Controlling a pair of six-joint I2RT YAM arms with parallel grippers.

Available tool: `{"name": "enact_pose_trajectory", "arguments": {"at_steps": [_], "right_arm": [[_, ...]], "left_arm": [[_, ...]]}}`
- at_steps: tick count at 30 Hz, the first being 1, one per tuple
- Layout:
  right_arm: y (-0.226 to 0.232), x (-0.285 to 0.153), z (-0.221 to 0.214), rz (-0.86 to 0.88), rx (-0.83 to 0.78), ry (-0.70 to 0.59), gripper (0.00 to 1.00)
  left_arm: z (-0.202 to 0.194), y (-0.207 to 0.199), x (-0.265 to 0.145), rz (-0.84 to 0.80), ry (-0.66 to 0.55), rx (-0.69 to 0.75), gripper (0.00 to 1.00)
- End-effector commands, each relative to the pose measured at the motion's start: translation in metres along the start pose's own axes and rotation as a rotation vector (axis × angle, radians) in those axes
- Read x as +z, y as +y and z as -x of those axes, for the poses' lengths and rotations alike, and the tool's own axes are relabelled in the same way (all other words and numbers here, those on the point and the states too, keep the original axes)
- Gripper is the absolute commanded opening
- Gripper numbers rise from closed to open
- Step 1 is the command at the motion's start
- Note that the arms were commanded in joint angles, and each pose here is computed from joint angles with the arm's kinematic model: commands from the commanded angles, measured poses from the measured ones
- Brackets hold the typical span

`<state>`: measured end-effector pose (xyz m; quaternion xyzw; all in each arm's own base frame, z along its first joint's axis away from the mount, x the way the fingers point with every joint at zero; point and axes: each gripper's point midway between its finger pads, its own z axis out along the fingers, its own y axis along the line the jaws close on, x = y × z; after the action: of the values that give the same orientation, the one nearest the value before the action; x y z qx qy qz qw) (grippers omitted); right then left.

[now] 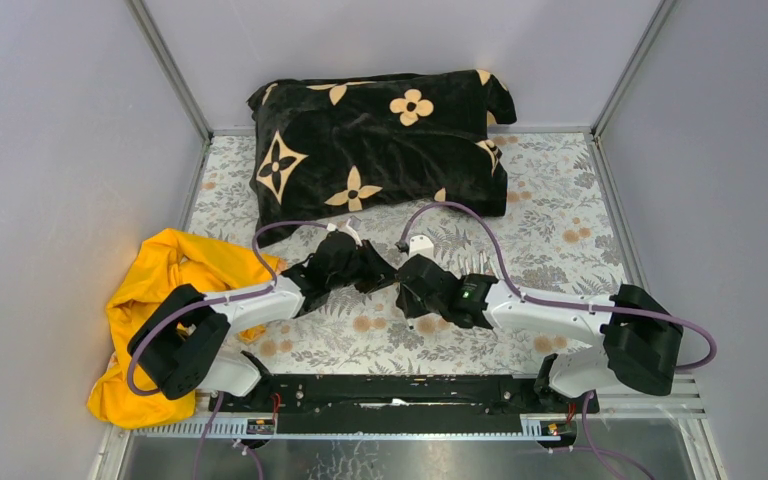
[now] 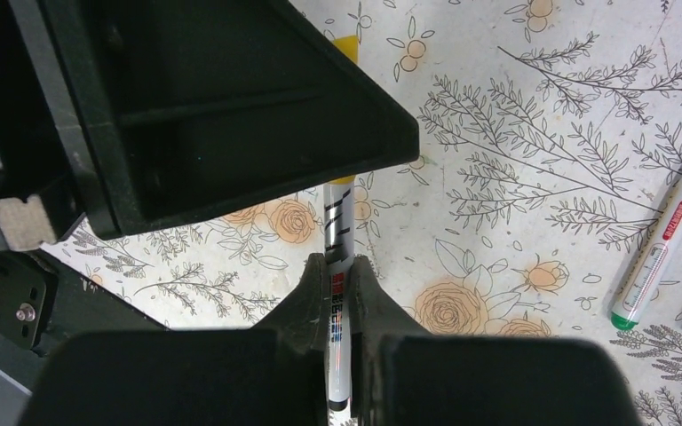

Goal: Open the pen caps

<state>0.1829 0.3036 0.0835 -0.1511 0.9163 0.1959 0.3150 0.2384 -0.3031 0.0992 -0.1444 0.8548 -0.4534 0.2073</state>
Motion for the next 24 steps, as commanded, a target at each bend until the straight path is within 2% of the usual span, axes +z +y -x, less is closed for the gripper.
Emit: {"name": "enact_pose_trajectory", "arguments": {"at_steps": [1, 13, 24], "right_arm": [[0.004, 0.002, 0.016, 0.011, 0.027, -0.039, 0.0], [-0.01, 0.008, -0.015, 0.035, 0.061, 0.015, 0.0], [-0.017, 0.007, -0.027, 0.048, 0.071, 0.025, 0.0]], "left_arm": [[0.019, -0.015, 0.003, -0.006, -0.061, 0.051, 0.0], [0.072, -0.004, 0.016, 0.043, -0.131, 0.063, 0.0], [0.092, 0.016, 0.022, 0.097, -0.144, 0.058, 0.0]]}}
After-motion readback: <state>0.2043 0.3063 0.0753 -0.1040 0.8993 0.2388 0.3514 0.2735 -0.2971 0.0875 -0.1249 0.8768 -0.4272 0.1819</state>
